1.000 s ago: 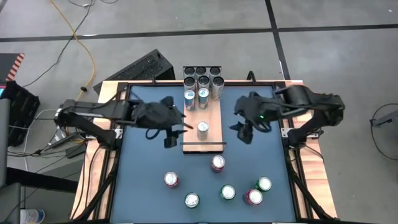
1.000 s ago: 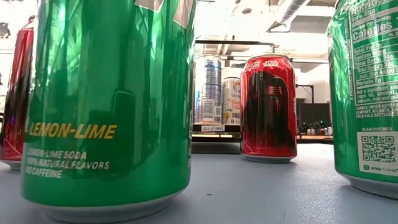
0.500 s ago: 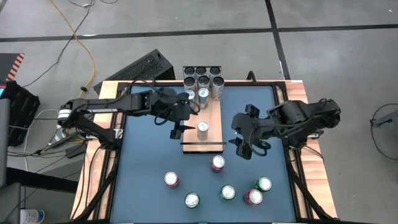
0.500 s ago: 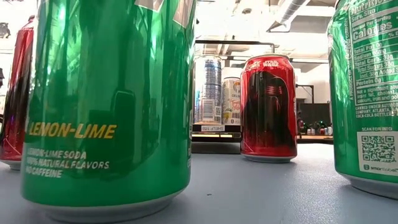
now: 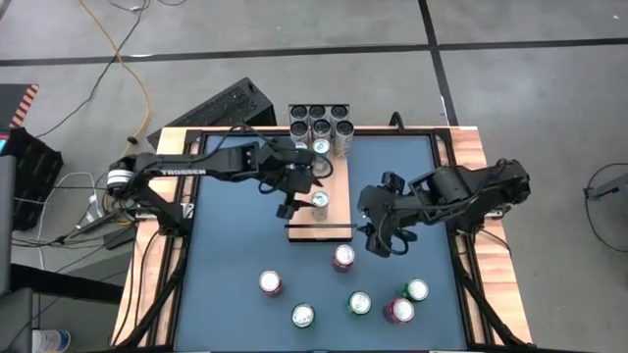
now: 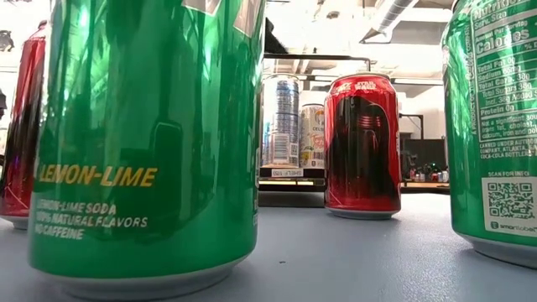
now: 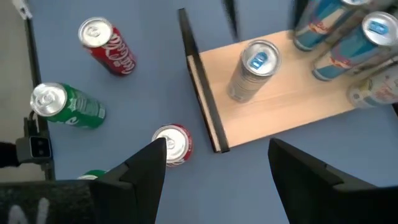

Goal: Place canned beverage on shelf
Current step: Put the blue soda can on the shelf aligned with the other blue soda cans

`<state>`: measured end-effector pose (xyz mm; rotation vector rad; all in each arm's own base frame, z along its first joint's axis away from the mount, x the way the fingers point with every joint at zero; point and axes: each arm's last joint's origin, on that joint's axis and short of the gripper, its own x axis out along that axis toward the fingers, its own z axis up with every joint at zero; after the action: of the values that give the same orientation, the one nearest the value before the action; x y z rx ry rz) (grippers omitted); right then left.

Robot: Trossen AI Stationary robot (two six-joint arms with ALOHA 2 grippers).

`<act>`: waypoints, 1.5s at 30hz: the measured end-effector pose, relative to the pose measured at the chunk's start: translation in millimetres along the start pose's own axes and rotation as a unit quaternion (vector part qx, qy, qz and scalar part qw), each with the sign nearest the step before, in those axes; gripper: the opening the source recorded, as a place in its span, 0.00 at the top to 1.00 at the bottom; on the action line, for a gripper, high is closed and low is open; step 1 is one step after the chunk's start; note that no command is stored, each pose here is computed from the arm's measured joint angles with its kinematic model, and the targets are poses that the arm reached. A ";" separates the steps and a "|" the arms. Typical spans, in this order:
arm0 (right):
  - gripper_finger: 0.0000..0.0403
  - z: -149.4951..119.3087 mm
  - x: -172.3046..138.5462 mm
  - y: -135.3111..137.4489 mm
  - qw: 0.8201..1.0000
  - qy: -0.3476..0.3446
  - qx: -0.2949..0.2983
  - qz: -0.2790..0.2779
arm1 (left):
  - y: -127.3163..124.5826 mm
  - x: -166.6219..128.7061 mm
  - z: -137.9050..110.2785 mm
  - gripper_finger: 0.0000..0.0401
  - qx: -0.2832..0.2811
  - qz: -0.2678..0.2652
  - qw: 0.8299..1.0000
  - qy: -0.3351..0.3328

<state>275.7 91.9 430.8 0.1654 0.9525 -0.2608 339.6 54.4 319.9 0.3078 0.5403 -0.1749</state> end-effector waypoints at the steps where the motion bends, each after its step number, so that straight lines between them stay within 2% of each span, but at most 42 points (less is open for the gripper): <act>1: 0.34 -0.1 -0.1 -0.5 1.000 0.001 0.004 -0.001 | 0.8 4.1 -0.9 0.34 0.003 -0.002 1.000 -0.002; 12: 0.34 -1.7 -0.3 -1.6 1.000 0.008 0.010 -0.006 | 6.1 25.3 -14.2 0.34 0.009 -0.026 1.000 0.013; 19: 0.34 -2.7 -0.3 -2.4 1.000 0.013 0.012 -0.010 | 10.3 33.1 -16.7 0.34 0.011 -0.020 1.000 0.008; 28: 0.34 -3.0 -0.3 -2.7 1.000 0.014 0.012 -0.012 | 7.2 42.2 -25.4 0.34 -0.005 -0.053 0.998 0.027; 32: 0.34 -3.4 -0.3 -3.0 1.000 0.016 0.011 -0.014 | 8.7 41.6 -26.9 0.34 -0.039 -0.019 0.998 0.050; 36: 0.34 -3.8 -0.4 -3.3 1.000 0.018 0.010 -0.016 | 10.1 42.1 -28.6 0.34 -0.099 0.014 0.993 0.066; 45: 0.34 -7.5 -2.5 1.9 1.000 0.019 -0.001 -0.011 | 8.4 42.9 -28.4 0.34 -0.233 0.077 0.966 0.079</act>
<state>269.0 96.0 428.7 0.1587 0.9935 -0.2779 364.3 68.2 276.1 -0.0974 0.6935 0.1306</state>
